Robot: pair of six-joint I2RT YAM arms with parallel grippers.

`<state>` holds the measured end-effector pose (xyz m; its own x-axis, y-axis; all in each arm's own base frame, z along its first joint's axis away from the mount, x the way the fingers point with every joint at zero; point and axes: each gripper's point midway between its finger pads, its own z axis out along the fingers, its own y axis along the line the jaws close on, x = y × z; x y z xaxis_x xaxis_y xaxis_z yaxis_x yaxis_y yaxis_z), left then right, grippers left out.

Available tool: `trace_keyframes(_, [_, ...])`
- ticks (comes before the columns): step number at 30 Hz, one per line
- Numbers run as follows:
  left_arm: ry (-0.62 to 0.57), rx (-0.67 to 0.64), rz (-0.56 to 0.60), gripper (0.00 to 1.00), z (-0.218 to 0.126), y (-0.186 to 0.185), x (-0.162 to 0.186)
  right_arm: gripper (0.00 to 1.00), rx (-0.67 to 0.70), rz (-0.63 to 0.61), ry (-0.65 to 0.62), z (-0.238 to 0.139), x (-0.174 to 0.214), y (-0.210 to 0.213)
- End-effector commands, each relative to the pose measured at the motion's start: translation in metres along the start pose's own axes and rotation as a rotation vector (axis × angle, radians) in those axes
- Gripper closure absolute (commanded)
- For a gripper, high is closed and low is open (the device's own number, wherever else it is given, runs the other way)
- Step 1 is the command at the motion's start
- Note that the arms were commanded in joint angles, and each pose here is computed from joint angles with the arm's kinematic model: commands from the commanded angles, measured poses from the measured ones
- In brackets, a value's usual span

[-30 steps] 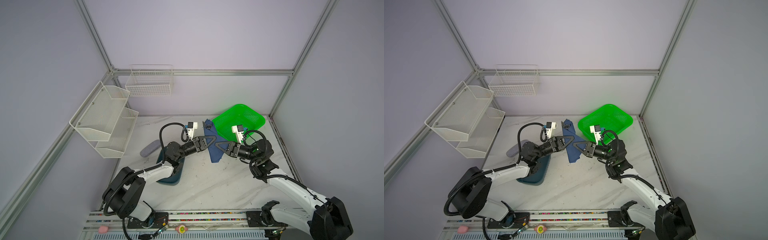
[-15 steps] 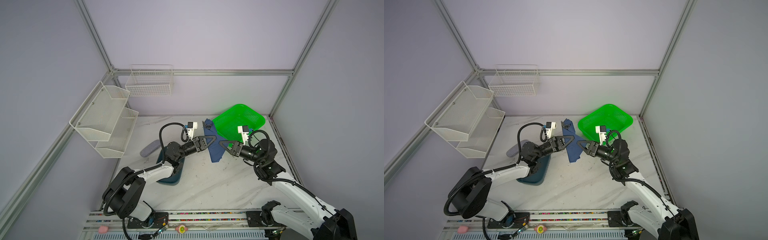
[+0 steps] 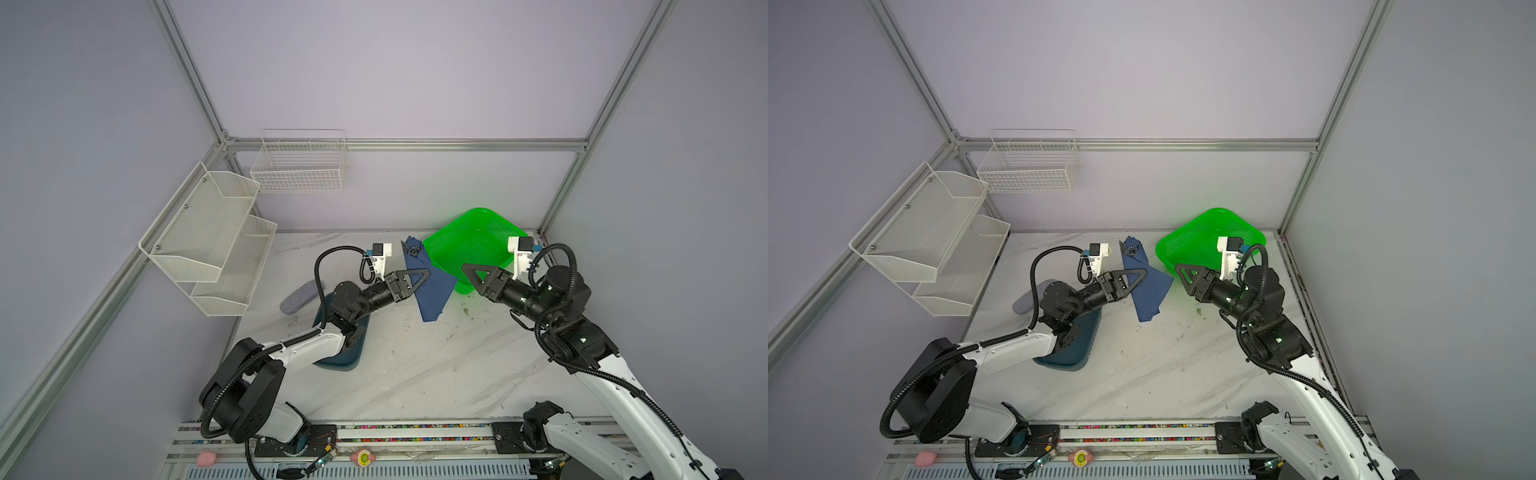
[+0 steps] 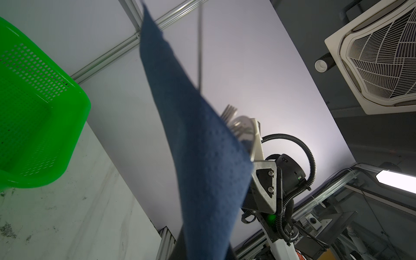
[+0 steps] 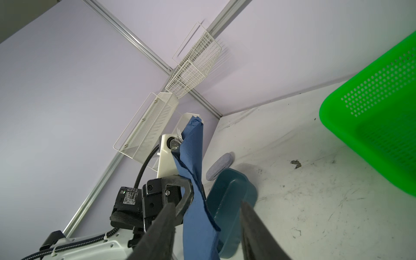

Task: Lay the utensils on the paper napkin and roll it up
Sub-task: 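Open the right gripper and draw it back from the napkin roll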

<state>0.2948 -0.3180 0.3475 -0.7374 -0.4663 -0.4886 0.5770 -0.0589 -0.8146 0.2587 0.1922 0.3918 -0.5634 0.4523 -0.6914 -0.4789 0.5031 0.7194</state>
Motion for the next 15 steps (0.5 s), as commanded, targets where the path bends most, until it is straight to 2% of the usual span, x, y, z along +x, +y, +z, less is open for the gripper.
trace_keyframes(1, [-0.055, 0.053, 0.083, 0.96, -0.003, -0.025, -0.015, 0.64, -0.071, -0.058, 0.083, -0.005, 0.007, 0.020])
trace_keyframes(4, [-0.056, 0.036, 0.086, 0.96, -0.003, -0.021, -0.016, 0.75, -0.004, -0.041, 0.158, 0.005, 0.022, 0.005])
trace_keyframes(10, [-0.054, -0.016, 0.085, 0.97, -0.002, -0.008, -0.015, 0.81, 0.028, -0.071, 0.190, 0.013, 0.038, 0.011])
trace_keyframes(15, [-0.050, -0.006, 0.087, 0.97, 0.000, -0.012, -0.016, 0.80, 0.052, -0.096, 0.247, 0.031, 0.060, 0.013])
